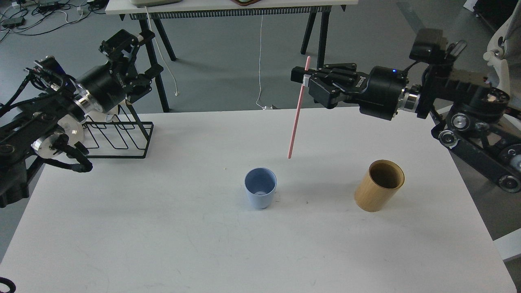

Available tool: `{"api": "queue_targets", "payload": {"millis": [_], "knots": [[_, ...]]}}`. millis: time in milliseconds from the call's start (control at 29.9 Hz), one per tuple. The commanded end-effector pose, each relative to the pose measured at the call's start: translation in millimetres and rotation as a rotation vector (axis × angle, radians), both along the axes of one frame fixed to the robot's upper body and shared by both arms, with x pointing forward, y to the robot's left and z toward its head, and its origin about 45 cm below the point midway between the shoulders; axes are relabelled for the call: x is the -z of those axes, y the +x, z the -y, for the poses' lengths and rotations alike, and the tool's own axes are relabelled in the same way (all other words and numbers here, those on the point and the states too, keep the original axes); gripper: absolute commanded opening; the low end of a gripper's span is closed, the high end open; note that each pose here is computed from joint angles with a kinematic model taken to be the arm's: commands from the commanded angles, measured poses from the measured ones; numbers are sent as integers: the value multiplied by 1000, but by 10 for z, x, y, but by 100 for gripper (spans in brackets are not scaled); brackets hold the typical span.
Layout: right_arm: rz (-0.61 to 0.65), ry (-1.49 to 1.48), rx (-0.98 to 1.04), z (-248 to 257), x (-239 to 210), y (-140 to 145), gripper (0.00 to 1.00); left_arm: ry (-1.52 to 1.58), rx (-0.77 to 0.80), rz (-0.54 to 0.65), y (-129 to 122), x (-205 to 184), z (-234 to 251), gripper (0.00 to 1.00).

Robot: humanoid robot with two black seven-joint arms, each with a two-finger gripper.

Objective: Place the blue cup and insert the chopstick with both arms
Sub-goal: 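Carry the pink stick over the blue cup and lower it in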

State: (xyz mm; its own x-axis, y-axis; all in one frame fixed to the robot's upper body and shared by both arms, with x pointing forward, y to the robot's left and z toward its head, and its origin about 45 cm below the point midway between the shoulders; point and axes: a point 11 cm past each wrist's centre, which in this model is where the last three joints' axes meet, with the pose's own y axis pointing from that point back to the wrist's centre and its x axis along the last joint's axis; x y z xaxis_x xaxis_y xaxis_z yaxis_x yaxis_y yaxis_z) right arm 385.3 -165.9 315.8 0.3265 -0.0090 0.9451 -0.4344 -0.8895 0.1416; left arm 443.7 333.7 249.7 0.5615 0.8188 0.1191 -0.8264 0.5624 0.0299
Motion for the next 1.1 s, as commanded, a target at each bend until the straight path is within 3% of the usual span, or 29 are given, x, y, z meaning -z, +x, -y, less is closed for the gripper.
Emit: {"api": "queue_targets", "payload": {"millis": [0,334,735,802,869,935,1002,1036,1069], "knots": [[-37,-12,10,-145,254,91,0,5,-12,-17,-38,73,-58,99],[-100,0,-12,-600,533,177,0,4,-12,-23,-52,103,-59,99],[-113,-62,-30,-684,749,138,3,3,-13,-28,-63,126,-57,99],[-118,-66,-34,-692,776,122,17,3,-13,-28,-63,126,-57,99],[-124,-65,-38,-700,795,101,42,4,-14,-27,-63,124,-64,99],[-127,-64,-40,-702,809,87,59,3,-14,-26,-62,120,-65,99],[-129,-61,-42,-707,810,79,86,0,-17,-22,-56,106,-70,99],[-131,-59,-38,-697,816,79,94,-7,-19,-19,-50,93,-68,99],[-136,-58,-39,-696,835,66,94,-11,-20,-16,-45,84,-65,99]]}}
